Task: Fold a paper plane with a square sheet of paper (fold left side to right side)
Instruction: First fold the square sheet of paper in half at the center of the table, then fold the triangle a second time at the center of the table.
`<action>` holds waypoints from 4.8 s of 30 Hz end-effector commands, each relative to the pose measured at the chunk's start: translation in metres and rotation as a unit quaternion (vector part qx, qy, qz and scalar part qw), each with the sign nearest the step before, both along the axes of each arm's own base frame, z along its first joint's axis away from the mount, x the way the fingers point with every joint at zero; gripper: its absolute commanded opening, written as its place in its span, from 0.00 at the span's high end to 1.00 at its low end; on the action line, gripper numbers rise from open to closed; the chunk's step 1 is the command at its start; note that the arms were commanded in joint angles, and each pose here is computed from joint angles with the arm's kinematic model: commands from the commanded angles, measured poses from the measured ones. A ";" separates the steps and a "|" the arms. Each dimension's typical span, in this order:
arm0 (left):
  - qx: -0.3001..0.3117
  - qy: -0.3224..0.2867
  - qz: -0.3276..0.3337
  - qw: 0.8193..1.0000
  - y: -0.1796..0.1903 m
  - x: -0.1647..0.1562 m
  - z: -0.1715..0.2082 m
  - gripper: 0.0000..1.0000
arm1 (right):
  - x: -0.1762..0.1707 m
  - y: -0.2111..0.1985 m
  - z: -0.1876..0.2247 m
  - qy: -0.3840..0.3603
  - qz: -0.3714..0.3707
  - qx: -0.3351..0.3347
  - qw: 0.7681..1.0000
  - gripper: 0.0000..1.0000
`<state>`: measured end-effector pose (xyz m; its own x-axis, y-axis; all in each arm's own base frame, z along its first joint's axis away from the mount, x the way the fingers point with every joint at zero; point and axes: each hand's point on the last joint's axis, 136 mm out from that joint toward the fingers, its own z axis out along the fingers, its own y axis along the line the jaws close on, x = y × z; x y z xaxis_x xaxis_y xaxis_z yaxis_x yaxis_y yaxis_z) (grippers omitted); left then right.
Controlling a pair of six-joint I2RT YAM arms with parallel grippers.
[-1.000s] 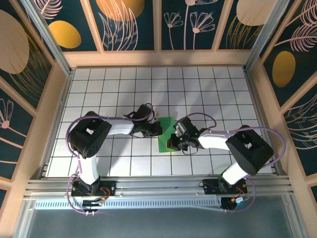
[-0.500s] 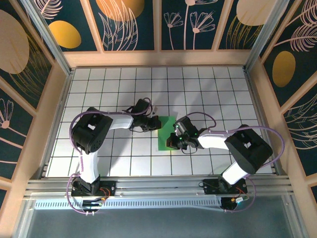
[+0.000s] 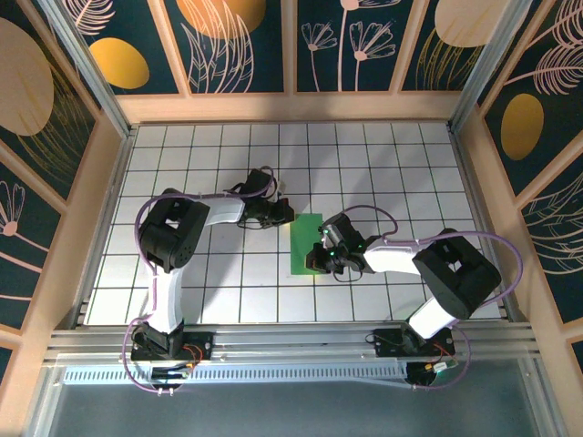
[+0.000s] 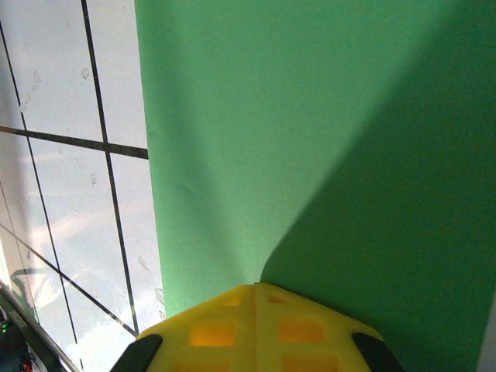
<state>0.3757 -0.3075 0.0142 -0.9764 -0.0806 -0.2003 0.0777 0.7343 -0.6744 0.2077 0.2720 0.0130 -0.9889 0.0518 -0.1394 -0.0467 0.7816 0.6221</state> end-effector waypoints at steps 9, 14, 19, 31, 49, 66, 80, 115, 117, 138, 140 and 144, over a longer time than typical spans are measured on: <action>0.054 -0.051 0.071 0.995 0.038 0.056 -0.014 0.99 | -0.051 -0.049 -0.053 0.097 0.000 -0.112 0.989 1.00; 0.046 -0.065 0.067 0.995 0.036 0.058 -0.002 0.99 | -0.049 -0.047 -0.051 0.095 -0.006 -0.102 0.990 1.00; 0.031 -0.091 0.061 0.994 0.036 0.054 0.031 1.00 | -0.045 -0.041 -0.046 0.088 -0.013 -0.086 0.992 1.00; -0.035 -0.026 -0.004 0.999 -0.004 -0.061 0.042 1.00 | -0.035 -0.032 -0.041 0.073 -0.019 -0.075 0.994 1.00; 0.044 0.021 0.002 0.999 -0.002 -0.072 -0.015 1.00 | -0.026 -0.019 -0.027 0.060 -0.009 -0.062 0.996 0.98; 0.046 0.020 -0.012 0.999 -0.005 -0.078 -0.017 1.00 | -0.004 -0.051 0.024 0.028 -0.045 -0.015 0.998 0.62; 0.046 0.018 -0.012 0.999 -0.006 -0.078 -0.017 1.00 | -0.013 -0.045 0.009 0.058 -0.041 0.011 0.997 0.61; 0.039 0.014 -0.018 0.999 -0.011 -0.079 -0.014 1.00 | 0.053 -0.033 0.028 0.005 -0.066 0.115 0.991 0.63; 0.039 0.015 -0.019 0.999 -0.011 -0.080 -0.014 1.00 | 0.057 -0.031 0.029 0.004 -0.064 0.122 0.990 0.63; 0.034 -0.003 -0.017 0.999 -0.013 -0.075 -0.003 0.98 | 0.079 -0.033 0.009 0.005 -0.058 0.096 0.994 0.80; 0.027 -0.013 -0.014 0.999 -0.014 -0.073 0.004 0.94 | 0.079 -0.034 0.009 0.005 -0.058 0.095 0.994 0.86; 0.010 -0.048 -0.010 0.999 -0.015 -0.067 0.028 0.87 | 0.078 -0.034 0.014 0.002 -0.058 0.096 0.994 0.95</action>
<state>0.3017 -0.3206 0.0174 -0.9757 -0.0473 -0.2140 0.1035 0.7612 -0.6402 0.2819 0.2393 0.0237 -0.9765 0.1937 -0.0948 0.0538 0.6444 0.7628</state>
